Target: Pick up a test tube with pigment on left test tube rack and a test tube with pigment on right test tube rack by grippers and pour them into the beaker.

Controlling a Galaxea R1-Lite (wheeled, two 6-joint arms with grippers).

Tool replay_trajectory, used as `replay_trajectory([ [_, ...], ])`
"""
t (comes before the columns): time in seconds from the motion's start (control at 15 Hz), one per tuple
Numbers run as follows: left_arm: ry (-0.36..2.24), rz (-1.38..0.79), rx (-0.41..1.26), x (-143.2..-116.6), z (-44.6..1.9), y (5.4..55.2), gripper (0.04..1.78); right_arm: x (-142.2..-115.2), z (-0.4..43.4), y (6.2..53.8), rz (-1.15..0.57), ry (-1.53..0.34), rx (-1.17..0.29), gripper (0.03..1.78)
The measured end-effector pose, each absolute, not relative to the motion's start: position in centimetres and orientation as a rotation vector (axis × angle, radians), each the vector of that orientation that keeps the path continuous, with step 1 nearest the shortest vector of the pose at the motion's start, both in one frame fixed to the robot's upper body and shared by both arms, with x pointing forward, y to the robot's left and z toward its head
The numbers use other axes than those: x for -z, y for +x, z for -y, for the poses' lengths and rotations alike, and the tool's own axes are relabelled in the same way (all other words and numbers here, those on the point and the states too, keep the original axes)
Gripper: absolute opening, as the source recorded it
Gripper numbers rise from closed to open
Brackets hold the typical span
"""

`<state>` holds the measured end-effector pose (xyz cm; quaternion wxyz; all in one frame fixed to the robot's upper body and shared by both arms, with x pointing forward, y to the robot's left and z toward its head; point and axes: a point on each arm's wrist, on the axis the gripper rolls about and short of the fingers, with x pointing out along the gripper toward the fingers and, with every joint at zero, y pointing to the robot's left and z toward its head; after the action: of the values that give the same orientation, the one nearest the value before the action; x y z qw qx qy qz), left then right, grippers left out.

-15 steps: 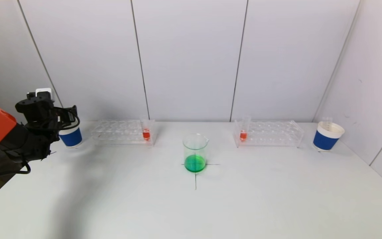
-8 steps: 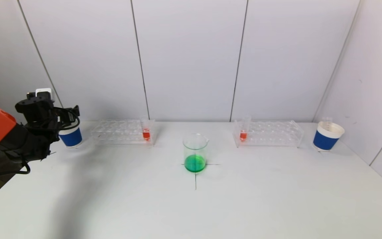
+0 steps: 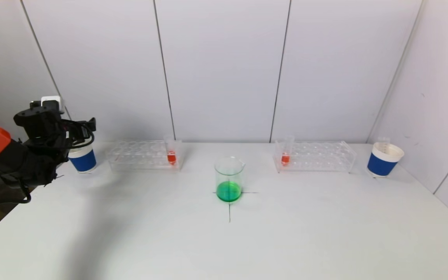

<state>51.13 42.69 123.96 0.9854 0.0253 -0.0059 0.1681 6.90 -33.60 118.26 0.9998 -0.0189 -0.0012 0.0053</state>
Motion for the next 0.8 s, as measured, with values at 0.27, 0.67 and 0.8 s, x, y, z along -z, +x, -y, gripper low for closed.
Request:
replay_trajectory([
  [0.27,0.050,0.019,-0.238,-126.6,-38.8,47.5,1.77,-118.3,33.6,6.9,0.003,-0.038,-0.011,1.76],
  [0.67,0.046,-0.016,-0.075,-128.3,-34.7,38.4,1.77,-118.3,33.6,6.9,0.003,-0.038,-0.011,1.76],
  [0.8,0.046,-0.024,-0.050,-128.4,-34.3,34.7,1.77,-118.3,33.6,6.9,0.002,-0.038,-0.010,1.76],
])
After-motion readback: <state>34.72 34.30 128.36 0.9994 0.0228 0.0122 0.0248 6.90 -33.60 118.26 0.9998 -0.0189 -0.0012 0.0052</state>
